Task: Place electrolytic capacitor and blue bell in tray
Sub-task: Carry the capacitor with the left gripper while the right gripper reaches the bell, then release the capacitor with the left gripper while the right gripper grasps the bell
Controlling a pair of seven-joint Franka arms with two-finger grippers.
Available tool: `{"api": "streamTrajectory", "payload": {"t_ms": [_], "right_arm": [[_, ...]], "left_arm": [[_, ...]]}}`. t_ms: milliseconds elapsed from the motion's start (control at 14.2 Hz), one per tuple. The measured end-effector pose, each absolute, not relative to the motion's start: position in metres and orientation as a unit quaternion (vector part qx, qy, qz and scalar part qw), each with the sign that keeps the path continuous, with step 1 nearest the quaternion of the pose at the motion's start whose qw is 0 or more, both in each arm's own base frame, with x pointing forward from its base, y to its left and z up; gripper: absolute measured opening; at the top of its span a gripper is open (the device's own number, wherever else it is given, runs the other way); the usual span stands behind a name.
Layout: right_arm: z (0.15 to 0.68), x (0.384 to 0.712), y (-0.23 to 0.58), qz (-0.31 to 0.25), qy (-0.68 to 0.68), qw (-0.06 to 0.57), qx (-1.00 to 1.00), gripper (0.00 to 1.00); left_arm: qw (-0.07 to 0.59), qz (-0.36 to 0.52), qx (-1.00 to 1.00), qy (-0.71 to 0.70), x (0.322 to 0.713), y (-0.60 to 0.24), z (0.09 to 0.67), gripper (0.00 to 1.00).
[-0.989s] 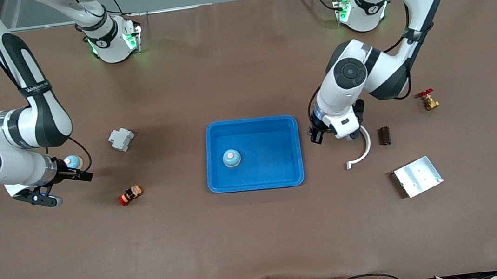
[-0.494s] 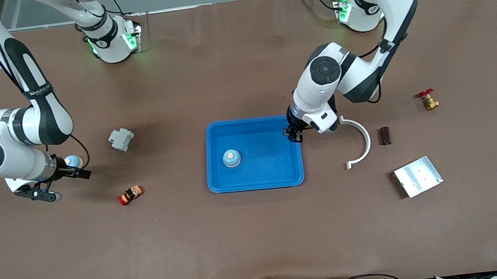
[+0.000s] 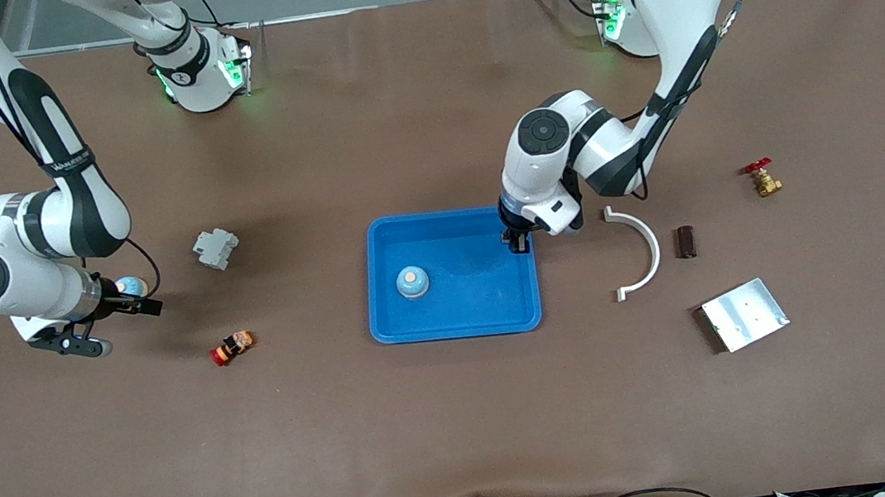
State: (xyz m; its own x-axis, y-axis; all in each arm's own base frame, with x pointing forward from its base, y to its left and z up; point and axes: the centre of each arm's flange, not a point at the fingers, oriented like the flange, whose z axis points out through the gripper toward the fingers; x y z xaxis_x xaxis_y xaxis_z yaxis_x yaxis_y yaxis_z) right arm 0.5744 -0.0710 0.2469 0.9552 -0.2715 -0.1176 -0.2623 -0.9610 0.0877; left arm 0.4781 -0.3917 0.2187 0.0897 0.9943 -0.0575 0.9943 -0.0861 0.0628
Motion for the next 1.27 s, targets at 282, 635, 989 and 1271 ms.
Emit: {"api": "streamTrajectory", "payload": {"t_ms": [282,635,989,1271], "right_arm": [[0.239,0.572,-0.073,-0.066,-0.136,0.035,0.988,1.00],[0.232,0.570,-0.074,-0.073,-0.137,0.036,0.987,1.00],[0.225,0.568,-0.076,-0.079,-0.139,0.037,0.986,1.00],[0.218,0.561,-0.100,-0.082,-0.153,0.042,0.984,1.00]], "left_arm": [[0.039,-0.007,0.737,0.675,0.469,-0.408,0.209,0.34],[0.039,0.005,0.739,0.673,0.475,-0.421,0.196,0.34],[0.036,0.012,0.739,0.672,0.480,-0.430,0.182,0.34],[0.038,0.019,0.742,0.669,0.485,-0.428,0.180,0.34]]}}
